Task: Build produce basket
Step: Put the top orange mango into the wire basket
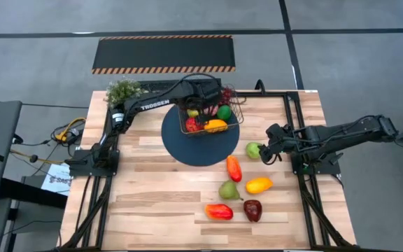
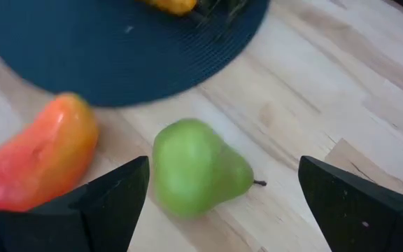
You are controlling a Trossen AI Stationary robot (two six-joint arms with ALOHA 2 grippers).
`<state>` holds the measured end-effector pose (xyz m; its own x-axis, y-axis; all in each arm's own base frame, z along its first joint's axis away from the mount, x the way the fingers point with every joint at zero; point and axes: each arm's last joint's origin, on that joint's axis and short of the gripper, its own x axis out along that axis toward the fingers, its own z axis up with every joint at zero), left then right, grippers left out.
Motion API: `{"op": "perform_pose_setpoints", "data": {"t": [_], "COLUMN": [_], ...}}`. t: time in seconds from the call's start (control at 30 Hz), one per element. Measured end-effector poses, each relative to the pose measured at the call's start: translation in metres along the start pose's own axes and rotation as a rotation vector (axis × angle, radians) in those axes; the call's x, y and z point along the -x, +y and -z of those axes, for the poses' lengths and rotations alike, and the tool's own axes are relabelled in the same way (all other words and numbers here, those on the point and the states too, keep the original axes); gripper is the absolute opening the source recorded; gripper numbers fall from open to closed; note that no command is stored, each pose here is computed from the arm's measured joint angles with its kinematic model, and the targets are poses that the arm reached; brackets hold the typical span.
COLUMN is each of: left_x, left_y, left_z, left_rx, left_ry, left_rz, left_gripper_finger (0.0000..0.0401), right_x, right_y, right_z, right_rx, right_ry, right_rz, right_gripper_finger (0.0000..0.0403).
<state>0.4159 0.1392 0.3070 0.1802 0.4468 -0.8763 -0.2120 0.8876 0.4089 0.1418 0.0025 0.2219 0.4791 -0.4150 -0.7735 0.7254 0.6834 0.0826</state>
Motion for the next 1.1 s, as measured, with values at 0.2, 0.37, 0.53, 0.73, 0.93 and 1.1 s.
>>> {"op": "perform_pose_setpoints", "data": {"t": [0.2, 0.37, 0.53, 0.73, 0.93, 1.1], "left_x": [0.020, 0.038, 0.055, 0.061, 0.042, 0.016], "left_y": [-0.043, -0.081, -0.118, -0.167, -0.207, -0.220], "left_z": [-0.006, -0.009, -0.018, -0.025, -0.030, -0.039], "left_rx": [-0.042, -0.106, -0.141, -0.287, -0.571, -0.735], "left_ry": [-0.049, -0.103, -0.236, -0.401, -0.487, -0.528], "left_rz": [0.165, 0.263, 0.288, 0.287, 0.250, 0.220], "left_gripper_finger": [0.0377, 0.0377, 0.0377, 0.0377, 0.0377, 0.0378], "right_x": [-0.001, 0.029, 0.082, 0.118, 0.128, 0.130], "right_y": [-0.012, -0.021, -0.035, -0.076, -0.102, -0.106], "right_z": [-0.006, -0.024, -0.035, -0.014, 0.000, 0.003], "right_rx": [-0.095, -0.048, -0.022, -0.092, -0.202, -0.207], "right_ry": [-0.056, -0.058, -0.154, -0.213, -0.245, -0.244], "right_rz": [0.142, 0.116, -0.029, -0.182, -0.267, -0.299], "right_gripper_finger": [0.0385, 0.0385, 0.0385, 0.0385, 0.0385, 0.0385]}}
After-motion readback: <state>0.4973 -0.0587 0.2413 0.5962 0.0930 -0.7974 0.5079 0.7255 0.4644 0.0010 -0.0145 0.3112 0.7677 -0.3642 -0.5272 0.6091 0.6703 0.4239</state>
